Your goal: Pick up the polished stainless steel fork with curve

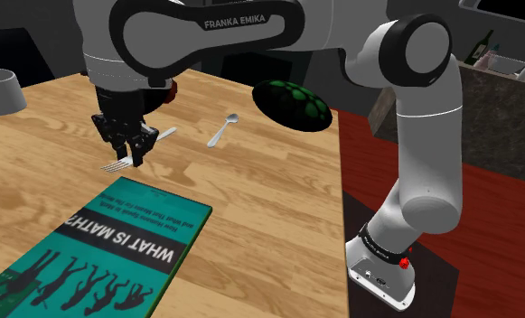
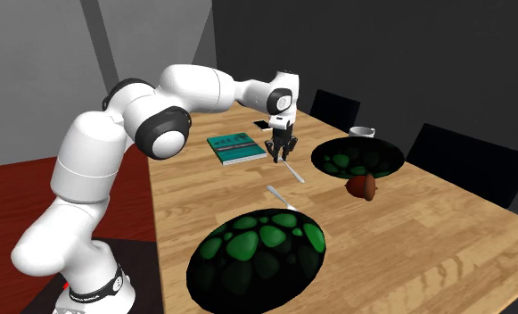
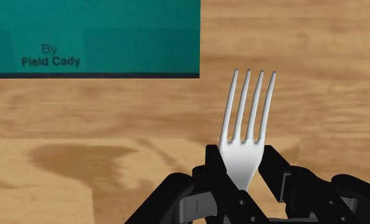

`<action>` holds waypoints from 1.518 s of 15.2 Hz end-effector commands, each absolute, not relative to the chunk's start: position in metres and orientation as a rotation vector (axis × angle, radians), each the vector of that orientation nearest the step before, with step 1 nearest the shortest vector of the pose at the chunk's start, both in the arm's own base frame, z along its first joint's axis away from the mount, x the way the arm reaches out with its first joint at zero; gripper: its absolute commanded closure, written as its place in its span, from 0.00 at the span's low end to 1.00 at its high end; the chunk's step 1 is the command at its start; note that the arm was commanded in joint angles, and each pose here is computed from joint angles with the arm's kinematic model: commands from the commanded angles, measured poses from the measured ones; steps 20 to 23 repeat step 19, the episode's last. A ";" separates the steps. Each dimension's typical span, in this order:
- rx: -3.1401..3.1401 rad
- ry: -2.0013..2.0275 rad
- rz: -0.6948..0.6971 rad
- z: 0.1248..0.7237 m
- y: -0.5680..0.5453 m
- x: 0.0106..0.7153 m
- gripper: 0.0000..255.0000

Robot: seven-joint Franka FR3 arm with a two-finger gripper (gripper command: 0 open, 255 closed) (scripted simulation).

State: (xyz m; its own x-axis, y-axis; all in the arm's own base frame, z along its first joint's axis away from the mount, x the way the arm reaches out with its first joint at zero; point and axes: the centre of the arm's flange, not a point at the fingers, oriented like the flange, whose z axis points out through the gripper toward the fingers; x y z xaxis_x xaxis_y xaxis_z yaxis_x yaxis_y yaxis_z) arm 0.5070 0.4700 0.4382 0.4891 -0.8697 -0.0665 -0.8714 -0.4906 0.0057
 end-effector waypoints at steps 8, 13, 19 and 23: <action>-2.698 1.574 0.103 0.465 0.469 0.506 1.00; -2.698 1.574 0.103 0.491 0.469 0.506 1.00; -2.698 1.574 0.103 0.513 0.469 0.506 1.00; -2.698 1.574 0.103 0.513 0.469 0.506 1.00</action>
